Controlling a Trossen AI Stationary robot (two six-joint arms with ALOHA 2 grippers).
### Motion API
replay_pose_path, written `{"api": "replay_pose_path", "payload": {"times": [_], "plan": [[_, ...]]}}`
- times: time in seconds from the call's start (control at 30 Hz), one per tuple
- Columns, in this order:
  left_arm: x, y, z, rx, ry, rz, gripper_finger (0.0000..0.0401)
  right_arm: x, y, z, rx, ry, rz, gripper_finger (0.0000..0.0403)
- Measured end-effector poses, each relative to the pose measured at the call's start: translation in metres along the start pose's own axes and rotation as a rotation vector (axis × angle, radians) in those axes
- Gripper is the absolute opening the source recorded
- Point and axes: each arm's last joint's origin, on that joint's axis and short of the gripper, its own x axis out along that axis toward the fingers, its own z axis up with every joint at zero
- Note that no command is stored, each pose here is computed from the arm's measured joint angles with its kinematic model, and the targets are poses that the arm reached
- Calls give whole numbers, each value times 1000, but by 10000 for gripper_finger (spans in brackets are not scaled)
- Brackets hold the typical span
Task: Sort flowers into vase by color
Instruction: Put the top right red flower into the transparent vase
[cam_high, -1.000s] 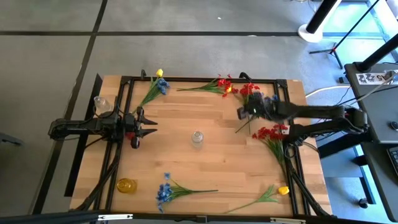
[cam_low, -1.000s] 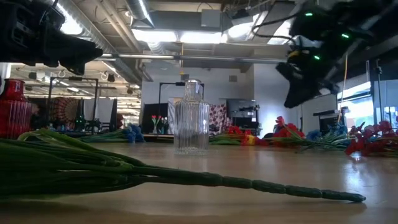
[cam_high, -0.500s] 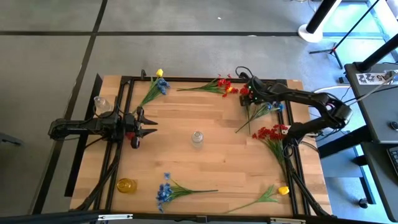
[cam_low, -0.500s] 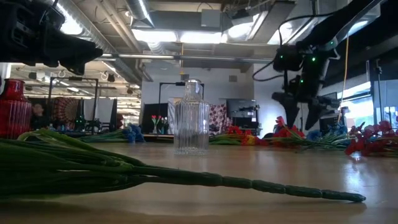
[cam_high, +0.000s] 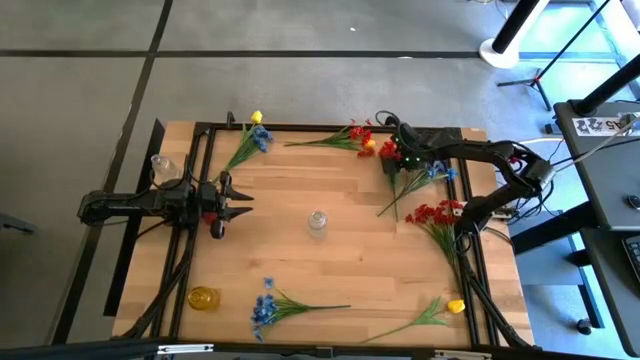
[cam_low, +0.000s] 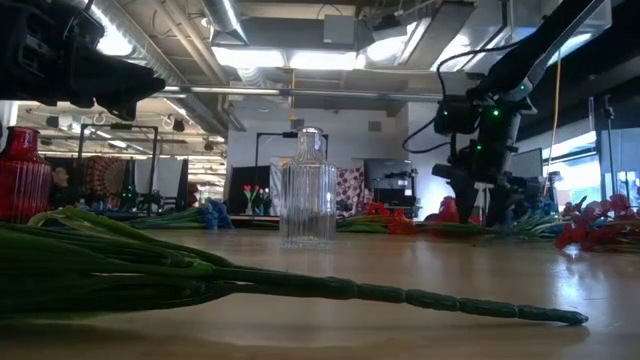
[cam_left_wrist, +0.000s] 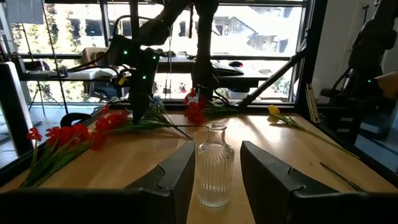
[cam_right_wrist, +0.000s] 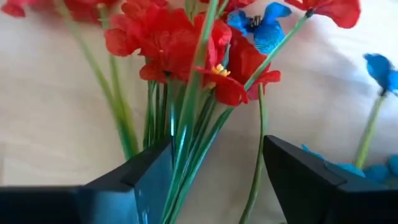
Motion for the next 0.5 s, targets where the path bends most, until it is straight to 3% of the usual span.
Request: {"api": "replay_pose_path", "payload": {"times": [0.3, 0.5], "plan": [[0, 0, 0, 0, 0, 0, 125, -19, 44, -13, -112, -34, 86, 243], [0, 0, 0, 0, 0, 0, 125, -13, 42, -20, -120, -36, -51, 243]]}}
